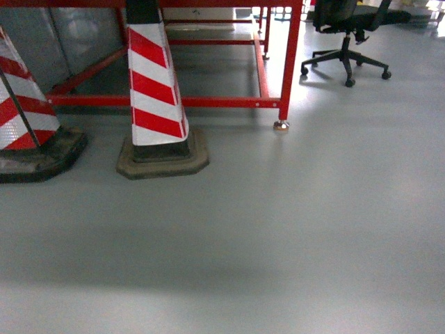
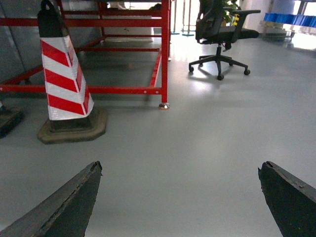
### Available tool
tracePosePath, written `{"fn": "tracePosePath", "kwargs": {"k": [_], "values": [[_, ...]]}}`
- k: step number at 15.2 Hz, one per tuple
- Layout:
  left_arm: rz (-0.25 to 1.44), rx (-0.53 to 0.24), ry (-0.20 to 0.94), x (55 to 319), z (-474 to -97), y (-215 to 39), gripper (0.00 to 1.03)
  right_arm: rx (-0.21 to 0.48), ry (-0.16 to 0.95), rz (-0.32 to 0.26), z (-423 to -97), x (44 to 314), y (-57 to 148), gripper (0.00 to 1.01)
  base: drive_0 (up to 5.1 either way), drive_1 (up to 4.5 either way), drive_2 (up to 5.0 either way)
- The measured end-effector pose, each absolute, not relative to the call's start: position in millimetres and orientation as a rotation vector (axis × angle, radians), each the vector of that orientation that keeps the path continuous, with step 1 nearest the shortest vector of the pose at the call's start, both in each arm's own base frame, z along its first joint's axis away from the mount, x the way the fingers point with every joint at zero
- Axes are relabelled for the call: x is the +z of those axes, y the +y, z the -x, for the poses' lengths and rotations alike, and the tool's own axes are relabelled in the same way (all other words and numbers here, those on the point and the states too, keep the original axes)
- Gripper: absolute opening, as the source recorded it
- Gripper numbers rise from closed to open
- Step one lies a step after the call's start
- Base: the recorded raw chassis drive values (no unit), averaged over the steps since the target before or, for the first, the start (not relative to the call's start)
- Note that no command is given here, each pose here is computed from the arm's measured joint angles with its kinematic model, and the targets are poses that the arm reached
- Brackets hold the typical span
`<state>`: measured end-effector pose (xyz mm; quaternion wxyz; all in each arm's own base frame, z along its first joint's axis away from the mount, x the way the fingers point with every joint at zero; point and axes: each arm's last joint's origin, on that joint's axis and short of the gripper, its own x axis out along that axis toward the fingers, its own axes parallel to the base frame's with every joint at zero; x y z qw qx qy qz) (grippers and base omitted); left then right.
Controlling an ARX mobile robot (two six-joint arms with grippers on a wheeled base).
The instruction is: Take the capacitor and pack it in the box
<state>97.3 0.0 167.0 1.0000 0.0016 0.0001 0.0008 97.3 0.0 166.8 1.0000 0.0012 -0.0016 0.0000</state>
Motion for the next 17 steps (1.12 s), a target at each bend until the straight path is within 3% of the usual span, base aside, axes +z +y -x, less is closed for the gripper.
{"fn": "tracePosePath", "kwargs": {"k": [14,17], "values": [[-0.003,-0.002,0.001,167.0,-97.3,-0.1,0.44,0.0,-0.003,-0.002,-97.3,166.7,0.0,0.98,-4.9,2.48,2.5],[-0.002,0.006,0.002,166.8,-97.3,0.1,0.44,0.006,-0.006,-0.002,-97.3,167.0,0.2,0.98,0.0,0.0,0.0]]}}
